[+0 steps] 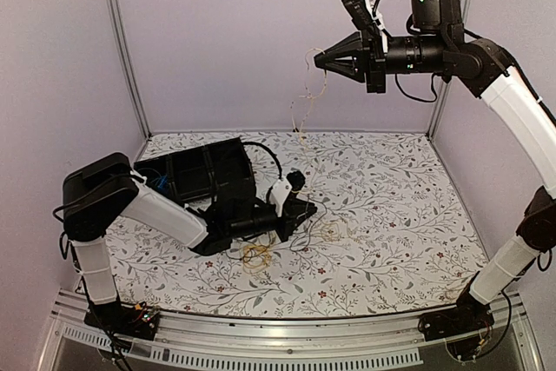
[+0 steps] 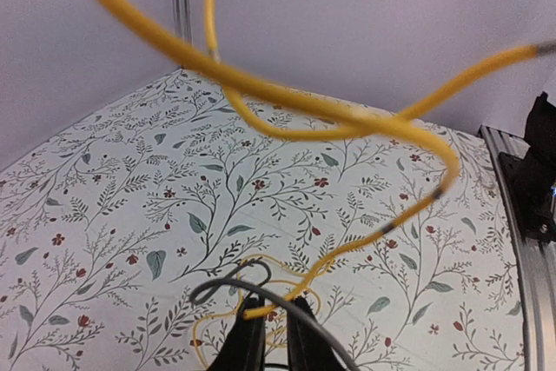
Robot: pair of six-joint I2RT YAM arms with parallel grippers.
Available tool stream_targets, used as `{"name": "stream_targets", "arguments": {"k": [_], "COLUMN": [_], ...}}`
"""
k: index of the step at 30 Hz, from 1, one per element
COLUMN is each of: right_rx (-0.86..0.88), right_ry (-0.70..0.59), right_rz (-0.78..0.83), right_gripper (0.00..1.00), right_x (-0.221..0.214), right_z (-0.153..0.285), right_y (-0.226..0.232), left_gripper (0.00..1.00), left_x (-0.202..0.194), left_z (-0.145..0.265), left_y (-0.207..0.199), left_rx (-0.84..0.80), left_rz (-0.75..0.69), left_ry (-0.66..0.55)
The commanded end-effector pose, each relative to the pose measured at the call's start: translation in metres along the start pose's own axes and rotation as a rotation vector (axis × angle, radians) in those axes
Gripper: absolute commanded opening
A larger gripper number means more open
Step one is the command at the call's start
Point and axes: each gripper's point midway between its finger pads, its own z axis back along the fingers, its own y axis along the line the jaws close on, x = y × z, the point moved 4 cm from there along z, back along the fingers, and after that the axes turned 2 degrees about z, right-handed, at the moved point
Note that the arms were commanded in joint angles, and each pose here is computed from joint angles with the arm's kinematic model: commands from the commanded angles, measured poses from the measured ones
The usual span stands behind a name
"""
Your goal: Untangle the cables
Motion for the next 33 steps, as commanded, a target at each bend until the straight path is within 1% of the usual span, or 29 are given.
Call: {"name": "stream_targets", "arguments": {"k": [1,3,7,9,13,16,18,21,23,25,27,30,33], "right_rx": [0.014,0.014,0.015,0.015,0.018,0.018,0.018,0.017,0.022,0.026,0.026,0.021,0.020], "right_ry": [-0.015,-0.015,-0.017,-0.017,-0.015,-0.015,-0.016,-0.015,-0.014,-0.013,-0.010,-0.010,-0.011], "right_rz": [-0.009,-0.010,-0.011,-0.011,-0.013,-0.013,-0.013,-0.012,-0.014,-0.018,-0.021,-0.019,-0.017], "right_gripper": [0.00,0.00,0.00,0.00,0.00,0.00,0.00,0.00,0.00,0.00,0.00,0.00,0.00], "right_x": [-0.001,-0.001,0.000,0.000,-0.001,-0.001,-0.001,-0.001,-0.002,-0.004,-0.005,-0.005,-0.005], "right_z": [-0.003,-0.002,-0.001,-0.001,-0.001,-0.001,-0.001,-0.001,-0.001,-0.002,-0.004,-0.003,-0.002], "right_y": [-0.001,0.000,0.000,0.001,0.002,0.002,0.002,0.002,0.003,0.003,0.002,0.002,0.002], "left_gripper": [0.07,0.13,0.13,0.11,0.03,0.02,0.09,0.22,0.28,0.33,0.39,0.44,0.44], "left_x": [0.006,0.007,0.006,0.004,-0.002,-0.004,-0.006,-0.012,-0.013,-0.008,-0.007,-0.006,-0.007], "left_z": [-0.002,-0.005,-0.009,-0.010,-0.009,-0.006,-0.006,-0.003,0.001,0.003,0.002,0.007,0.020], "left_y": [0.010,0.015,0.025,0.033,0.051,0.053,0.049,0.049,0.050,0.048,0.045,0.044,0.044], "left_rx": [0.023,0.048,0.077,0.110,0.146,0.123,0.101,0.108,0.124,0.106,0.089,0.104,0.131], "left_rz": [0.011,0.020,0.074,0.132,0.236,0.262,0.252,0.254,0.257,0.245,0.231,0.208,0.205], "left_ry": [-0.039,-0.040,-0.022,-0.014,0.001,-0.001,0.006,0.024,0.014,-0.008,-0.001,0.015,0.014]}}
